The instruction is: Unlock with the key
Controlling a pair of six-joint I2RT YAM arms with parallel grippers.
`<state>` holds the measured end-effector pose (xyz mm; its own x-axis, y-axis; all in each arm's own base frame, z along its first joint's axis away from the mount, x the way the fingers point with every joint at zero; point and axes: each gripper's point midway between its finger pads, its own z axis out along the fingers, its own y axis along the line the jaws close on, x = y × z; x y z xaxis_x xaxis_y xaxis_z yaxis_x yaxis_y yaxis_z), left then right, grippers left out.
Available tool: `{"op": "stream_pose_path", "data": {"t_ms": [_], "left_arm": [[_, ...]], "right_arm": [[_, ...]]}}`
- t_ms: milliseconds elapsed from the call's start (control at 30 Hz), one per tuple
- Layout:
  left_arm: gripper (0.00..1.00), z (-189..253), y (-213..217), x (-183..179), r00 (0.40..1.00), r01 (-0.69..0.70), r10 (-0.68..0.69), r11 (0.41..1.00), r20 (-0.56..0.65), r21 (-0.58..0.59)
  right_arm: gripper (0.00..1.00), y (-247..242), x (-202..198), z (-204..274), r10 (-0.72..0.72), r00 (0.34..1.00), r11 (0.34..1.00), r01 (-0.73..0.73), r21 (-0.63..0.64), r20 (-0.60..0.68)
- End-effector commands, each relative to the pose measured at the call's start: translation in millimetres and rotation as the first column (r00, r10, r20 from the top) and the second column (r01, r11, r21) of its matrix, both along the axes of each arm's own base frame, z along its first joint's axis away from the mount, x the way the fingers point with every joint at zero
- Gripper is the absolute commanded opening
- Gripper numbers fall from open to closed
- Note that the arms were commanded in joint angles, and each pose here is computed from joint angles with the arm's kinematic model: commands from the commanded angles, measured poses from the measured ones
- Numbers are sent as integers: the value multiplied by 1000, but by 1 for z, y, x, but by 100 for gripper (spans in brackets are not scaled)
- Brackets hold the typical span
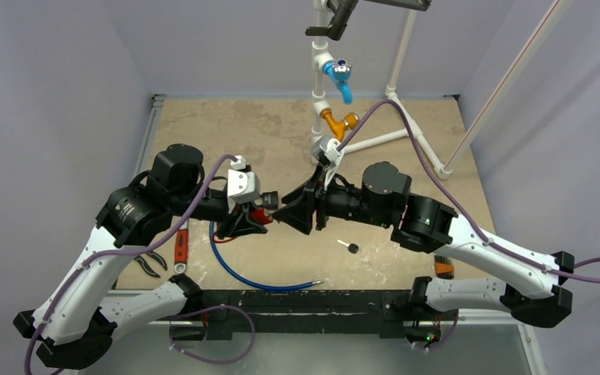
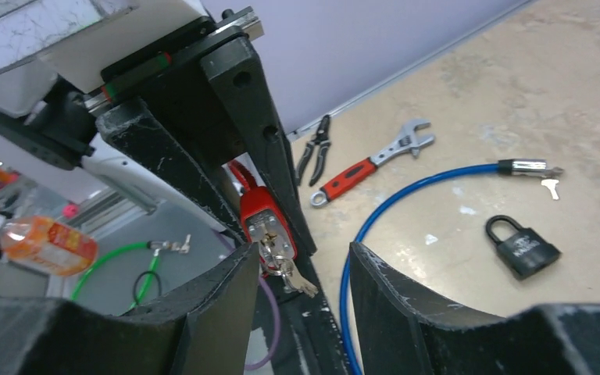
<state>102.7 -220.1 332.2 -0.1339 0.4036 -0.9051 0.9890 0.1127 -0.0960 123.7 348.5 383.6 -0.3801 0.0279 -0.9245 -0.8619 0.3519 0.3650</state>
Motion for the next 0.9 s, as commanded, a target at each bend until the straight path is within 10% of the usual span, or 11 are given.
{"op": "stream_pose_path", "data": {"t_ms": [0, 867], "left_arm": [[0, 24, -2, -6, 997, 44, -40, 997, 59, -65], [0, 30, 5, 4, 982, 36, -30, 999, 189, -33]], "right_arm": [[44, 4, -23, 34, 148, 989, 980, -145, 137, -8], [0, 17, -10, 6, 132, 984, 990, -125, 63, -120]]}}
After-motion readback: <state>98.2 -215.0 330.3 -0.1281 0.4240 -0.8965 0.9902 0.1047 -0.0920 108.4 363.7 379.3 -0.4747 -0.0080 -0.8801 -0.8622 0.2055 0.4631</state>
